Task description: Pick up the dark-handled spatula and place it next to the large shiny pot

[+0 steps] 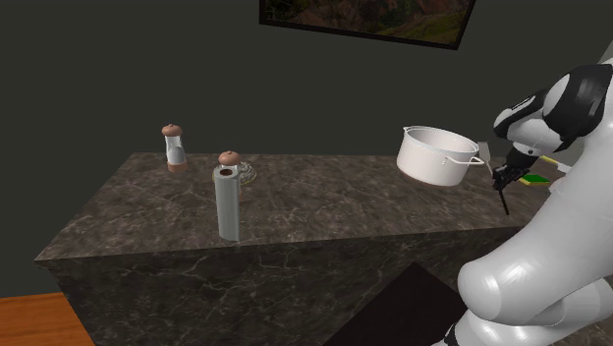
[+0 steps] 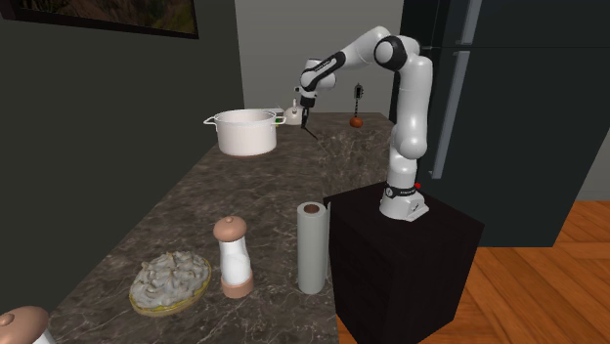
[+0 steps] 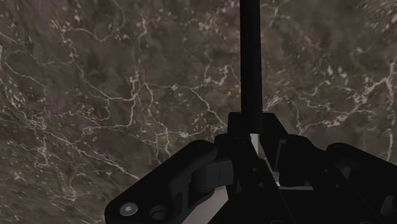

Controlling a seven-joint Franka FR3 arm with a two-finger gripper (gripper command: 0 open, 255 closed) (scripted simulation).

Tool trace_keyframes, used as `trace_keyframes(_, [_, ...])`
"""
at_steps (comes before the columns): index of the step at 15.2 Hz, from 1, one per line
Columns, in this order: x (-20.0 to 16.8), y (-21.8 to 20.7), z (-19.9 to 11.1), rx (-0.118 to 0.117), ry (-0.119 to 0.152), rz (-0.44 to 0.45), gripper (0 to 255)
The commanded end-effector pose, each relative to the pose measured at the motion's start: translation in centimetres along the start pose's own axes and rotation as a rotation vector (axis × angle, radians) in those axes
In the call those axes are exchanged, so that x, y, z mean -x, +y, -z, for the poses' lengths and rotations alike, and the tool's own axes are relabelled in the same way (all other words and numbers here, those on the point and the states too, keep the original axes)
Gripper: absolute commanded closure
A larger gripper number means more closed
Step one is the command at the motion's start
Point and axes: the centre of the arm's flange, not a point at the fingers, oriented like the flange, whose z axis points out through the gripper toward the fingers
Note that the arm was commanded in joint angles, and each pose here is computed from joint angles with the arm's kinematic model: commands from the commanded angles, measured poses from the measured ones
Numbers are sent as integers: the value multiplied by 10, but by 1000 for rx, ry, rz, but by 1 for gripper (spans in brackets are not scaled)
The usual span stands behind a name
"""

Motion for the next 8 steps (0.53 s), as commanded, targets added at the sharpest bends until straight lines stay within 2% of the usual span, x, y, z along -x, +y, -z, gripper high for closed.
trace_keyframes(1, [-1,0,11,0,0,0,255])
trace_keyframes(8, [-7,4,48,0,0,0,255])
